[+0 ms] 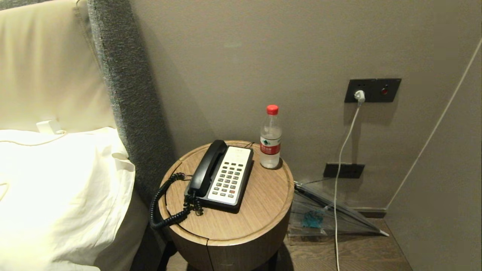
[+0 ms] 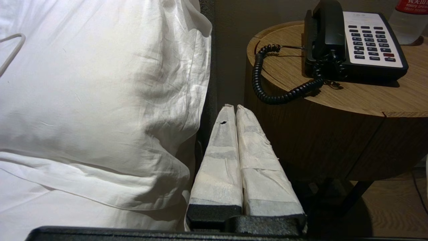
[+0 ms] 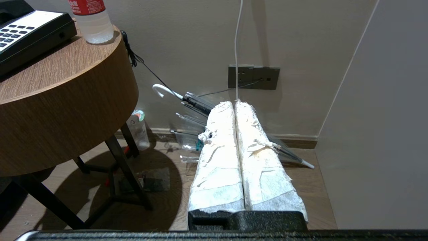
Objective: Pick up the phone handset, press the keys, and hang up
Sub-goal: Pick up the desk phone handset
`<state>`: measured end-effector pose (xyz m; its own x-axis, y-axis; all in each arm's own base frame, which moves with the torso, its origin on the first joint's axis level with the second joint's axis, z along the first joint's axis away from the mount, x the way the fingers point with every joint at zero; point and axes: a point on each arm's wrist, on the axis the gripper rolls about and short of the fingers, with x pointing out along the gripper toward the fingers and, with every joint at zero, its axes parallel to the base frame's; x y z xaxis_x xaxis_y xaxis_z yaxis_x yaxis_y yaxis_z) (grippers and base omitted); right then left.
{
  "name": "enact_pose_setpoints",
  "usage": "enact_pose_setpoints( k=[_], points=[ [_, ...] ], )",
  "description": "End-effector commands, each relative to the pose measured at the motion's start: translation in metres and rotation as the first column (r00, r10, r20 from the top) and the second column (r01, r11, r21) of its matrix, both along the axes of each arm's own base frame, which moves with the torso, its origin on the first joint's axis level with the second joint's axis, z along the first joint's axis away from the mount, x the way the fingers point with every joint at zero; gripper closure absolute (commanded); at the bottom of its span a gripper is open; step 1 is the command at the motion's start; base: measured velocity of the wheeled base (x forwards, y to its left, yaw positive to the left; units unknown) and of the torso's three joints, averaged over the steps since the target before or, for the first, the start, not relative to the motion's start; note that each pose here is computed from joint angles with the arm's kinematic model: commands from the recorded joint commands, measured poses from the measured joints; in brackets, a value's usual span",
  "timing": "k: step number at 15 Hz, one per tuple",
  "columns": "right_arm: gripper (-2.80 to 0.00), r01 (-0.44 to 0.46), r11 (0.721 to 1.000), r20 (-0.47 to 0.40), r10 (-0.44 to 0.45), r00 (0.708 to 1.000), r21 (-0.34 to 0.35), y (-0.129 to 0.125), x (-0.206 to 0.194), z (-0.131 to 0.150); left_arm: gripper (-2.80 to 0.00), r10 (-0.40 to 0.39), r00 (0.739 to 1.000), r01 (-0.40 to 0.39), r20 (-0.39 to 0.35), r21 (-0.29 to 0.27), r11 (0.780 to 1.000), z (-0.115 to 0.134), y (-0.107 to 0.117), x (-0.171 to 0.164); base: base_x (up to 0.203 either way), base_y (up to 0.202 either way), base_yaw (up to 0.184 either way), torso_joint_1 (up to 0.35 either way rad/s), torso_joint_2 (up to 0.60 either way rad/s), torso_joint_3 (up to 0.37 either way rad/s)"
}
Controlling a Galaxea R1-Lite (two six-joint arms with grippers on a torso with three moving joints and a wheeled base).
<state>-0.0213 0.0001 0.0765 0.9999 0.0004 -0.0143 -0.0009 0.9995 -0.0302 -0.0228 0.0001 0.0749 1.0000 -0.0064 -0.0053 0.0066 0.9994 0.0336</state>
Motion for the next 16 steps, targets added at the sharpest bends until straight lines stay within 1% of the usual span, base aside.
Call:
enact_pose_setpoints(
  k=[1, 5, 16],
  points=[
    [0.00, -0.001, 1.000, -0.001, 0.001, 1.000, 0.000, 0.0000, 0.0002, -0.0002, 0.00, 0.000, 1.000, 0.000, -0.001, -0.001, 1.000, 0.0000, 0.0000, 0.0000, 0.000, 0.000, 0.000, 0.000, 0.00, 0.000],
    [0.00, 0.000, 1.000, -0.003, 0.000, 1.000, 0.000, 0.0000, 0.0002, -0.0004, 0.00, -0.001, 1.000, 0.001, 0.001, -0.003, 1.000, 0.0001, 0.0000, 0.0000, 0.000, 0.000, 0.000, 0.001, 0.00, -0.049],
    [0.00, -0.003, 1.000, -0.001, 0.003, 1.000, 0.000, 0.0000, 0.0002, -0.0002, 0.00, -0.001, 1.000, 0.001, 0.002, -0.012, 1.000, 0.0003, 0.0000, 0.0000, 0.000, 0.000, 0.000, 0.003, 0.00, -0.189]
  ],
)
